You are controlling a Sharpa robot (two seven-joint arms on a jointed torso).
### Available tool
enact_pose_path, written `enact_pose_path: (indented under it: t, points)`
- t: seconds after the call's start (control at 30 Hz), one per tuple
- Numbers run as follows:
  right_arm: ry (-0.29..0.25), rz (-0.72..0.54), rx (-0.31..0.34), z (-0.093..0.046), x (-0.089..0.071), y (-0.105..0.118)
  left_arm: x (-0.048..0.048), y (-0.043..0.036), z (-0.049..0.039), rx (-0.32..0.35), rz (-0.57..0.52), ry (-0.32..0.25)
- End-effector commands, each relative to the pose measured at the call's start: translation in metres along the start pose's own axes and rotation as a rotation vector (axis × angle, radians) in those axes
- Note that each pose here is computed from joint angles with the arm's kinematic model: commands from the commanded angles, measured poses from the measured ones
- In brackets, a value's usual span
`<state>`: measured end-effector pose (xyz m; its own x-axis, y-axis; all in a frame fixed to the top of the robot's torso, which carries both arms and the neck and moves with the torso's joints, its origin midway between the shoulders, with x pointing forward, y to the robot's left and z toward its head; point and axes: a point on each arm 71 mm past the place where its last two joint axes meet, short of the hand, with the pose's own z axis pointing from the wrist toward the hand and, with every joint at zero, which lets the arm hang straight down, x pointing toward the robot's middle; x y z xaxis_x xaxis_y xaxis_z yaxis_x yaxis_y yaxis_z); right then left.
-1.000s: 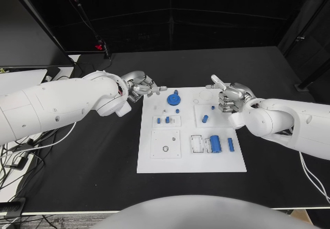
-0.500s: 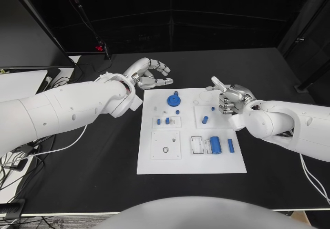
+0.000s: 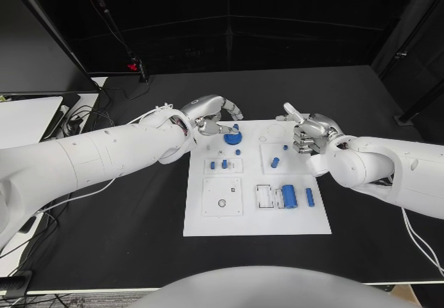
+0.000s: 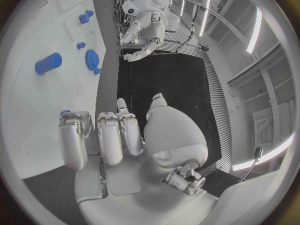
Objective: Assemble the parts on the task board
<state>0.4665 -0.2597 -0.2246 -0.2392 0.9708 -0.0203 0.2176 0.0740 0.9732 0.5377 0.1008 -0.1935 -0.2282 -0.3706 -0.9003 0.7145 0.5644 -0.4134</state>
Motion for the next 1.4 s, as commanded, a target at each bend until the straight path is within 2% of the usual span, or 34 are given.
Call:
enact_pose_path:
  t: [0.03,0.17,0.37,0.6,0.83,1.4]
  points:
    - [-0.001,-0.002,-0.035,0.000,0.002,0.003,0.0108,-0.0084,0.0014,0.141,0.250,0.107]
    - [-0.004,-0.003,-0.039,0.000,0.001,0.004,0.0201,-0.0107,0.0022,0.198,0.366,0.169]
    - [-0.009,-0.007,-0.058,0.000,0.002,0.005,0.0249,-0.0114,0.0038,0.233,0.429,0.199]
    - [-0.011,-0.009,-0.072,0.000,0.002,0.006,0.0276,-0.0119,0.0064,0.248,0.444,0.216]
    - [-0.009,-0.009,-0.072,0.000,0.002,0.006,0.0348,-0.0118,0.0094,0.256,0.469,0.271]
    - [-0.011,-0.010,-0.078,0.001,0.004,0.007,0.0439,-0.0134,0.0166,0.274,0.491,0.320]
